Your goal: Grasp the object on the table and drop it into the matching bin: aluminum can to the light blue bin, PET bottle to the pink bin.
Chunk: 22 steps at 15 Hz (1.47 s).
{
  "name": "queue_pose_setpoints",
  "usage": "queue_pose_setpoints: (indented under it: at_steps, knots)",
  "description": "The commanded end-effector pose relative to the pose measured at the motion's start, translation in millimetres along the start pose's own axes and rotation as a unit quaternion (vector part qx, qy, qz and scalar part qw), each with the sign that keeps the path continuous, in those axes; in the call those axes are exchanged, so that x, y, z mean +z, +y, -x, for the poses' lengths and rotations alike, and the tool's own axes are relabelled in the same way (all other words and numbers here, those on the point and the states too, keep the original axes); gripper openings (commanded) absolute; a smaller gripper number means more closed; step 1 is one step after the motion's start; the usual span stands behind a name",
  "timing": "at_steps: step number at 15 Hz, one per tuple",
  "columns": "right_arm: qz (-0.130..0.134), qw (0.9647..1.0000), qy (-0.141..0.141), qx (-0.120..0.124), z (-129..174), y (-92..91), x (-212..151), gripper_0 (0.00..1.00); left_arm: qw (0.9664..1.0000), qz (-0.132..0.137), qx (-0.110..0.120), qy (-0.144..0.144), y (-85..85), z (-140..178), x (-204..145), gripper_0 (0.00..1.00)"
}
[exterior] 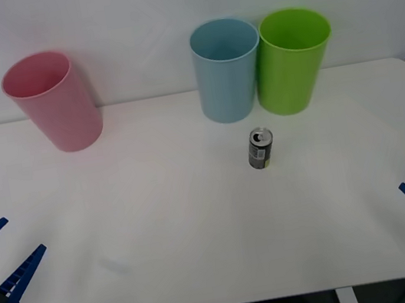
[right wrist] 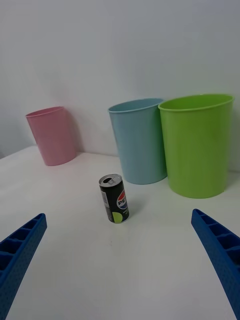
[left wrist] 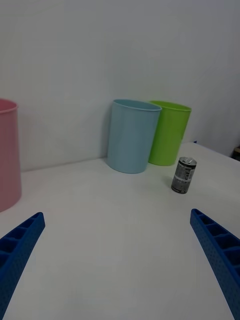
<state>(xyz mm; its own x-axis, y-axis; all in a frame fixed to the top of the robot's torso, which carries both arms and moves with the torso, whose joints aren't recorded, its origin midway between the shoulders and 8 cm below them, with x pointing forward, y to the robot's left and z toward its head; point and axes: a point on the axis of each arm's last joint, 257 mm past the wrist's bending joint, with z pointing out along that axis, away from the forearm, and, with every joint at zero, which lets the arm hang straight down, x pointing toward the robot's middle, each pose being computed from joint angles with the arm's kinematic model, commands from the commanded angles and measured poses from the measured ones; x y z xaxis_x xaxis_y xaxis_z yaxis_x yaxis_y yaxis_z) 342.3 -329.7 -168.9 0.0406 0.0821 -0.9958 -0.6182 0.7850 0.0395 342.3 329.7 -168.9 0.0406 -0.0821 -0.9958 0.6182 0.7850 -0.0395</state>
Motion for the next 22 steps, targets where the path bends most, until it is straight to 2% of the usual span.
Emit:
queue_pose_setpoints:
  at_steps: [1,4,10,15,16,19,22]
  knots:
    - [0.000,1.0000,0.000,0.000,0,0.0,0,1.00,1.0000,0.000,0.000,0.000,0.0,0,0,1.00]
    - [-0.002,0.9998,0.018,0.001,-7,0.1,-9,1.00,1.0000,0.000,0.000,0.000,0.0,0,0,1.00]
    - [0.004,0.9997,0.023,0.003,-14,6.5,-1,1.00,1.0000,0.000,0.000,0.000,0.0,0,0,1.00]
    - [-0.017,0.9994,0.030,0.006,-37,7.3,21,1.00,1.0000,0.000,0.000,0.000,0.0,0,0,1.00]
    - [-0.021,0.9993,0.032,0.003,-43,8.9,26,1.00,1.0000,0.000,0.000,0.000,0.0,0,0,1.00]
    - [-0.043,0.9980,0.031,-0.035,-53,5.9,40,1.00,1.0000,0.000,0.000,0.000,0.0,0,0,1.00]
    - [-0.059,0.9968,0.032,-0.043,-64,8.3,55,1.00,1.0000,0.000,0.000,0.000,0.0,0,0,1.00]
